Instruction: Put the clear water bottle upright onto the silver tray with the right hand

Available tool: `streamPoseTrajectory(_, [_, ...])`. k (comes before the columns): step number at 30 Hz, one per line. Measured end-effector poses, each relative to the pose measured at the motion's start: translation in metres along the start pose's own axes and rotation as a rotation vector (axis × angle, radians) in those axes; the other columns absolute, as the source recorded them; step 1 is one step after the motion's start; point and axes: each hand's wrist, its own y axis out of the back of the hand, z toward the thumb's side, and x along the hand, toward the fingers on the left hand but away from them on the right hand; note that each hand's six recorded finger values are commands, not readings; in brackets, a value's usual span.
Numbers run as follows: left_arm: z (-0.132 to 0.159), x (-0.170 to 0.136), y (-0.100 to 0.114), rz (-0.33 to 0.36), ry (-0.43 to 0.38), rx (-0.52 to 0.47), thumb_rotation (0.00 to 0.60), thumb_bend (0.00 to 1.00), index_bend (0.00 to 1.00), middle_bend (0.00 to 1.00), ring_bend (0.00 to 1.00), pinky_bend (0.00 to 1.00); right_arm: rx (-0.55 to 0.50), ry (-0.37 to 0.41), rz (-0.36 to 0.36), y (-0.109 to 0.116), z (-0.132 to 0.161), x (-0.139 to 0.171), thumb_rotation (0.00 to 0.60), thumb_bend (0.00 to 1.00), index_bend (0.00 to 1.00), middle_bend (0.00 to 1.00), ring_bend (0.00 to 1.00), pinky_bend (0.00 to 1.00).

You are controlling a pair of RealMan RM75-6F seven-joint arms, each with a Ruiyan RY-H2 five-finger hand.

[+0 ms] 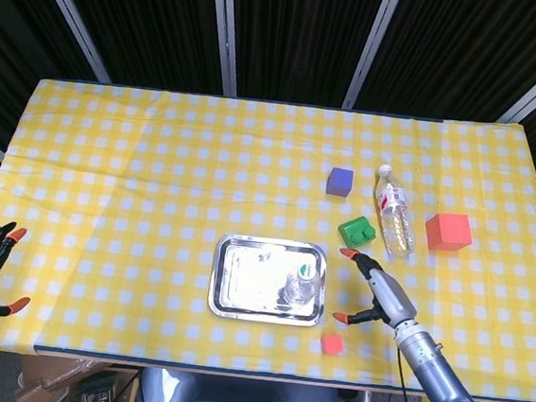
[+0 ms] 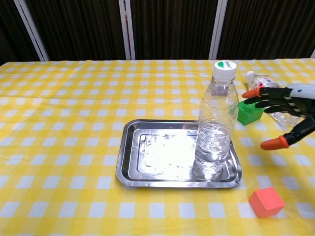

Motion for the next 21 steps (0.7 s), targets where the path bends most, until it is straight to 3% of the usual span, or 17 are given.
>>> streamPoseTrajectory(5, [-0.002,-0.001,0.002,0.005,0.005,-0.005,0.6,0.14,0.01,0.0,0.0,0.0,0.152,0.006,-0.098,0.027,-0.011,0.019,0.6,0.15,0.1,0.09,0.0,0.0])
streamPoseTrajectory(10, [0.0,-0.002,0.002,0.004,-0.001,-0.002,0.6,0.14,0.01,0.0,0.0,0.0,0.425,-0.032,-0.285,0.064,-0.029,0.051,0.6,0.15,0.1,0.08,0.0,0.0])
streamPoseTrajectory(15, [-0.001,-0.002,0.002,0.007,0.004,-0.001,0.6,0.14,0.01,0.0,0.0,0.0,0.598,-0.112,-0.465,0.093,-0.058,0.099,0.6,0.16,0.1,0.07,0.0,0.0])
streamPoseTrajectory(21, [-0.004,-0.001,0.002,0.005,0.015,-0.022,0.6,0.14,0.01,0.0,0.0,0.0,0.724,-0.152,-0.555,0.107,-0.085,0.133,0.6,0.15,0.1,0.06,0.0,0.0])
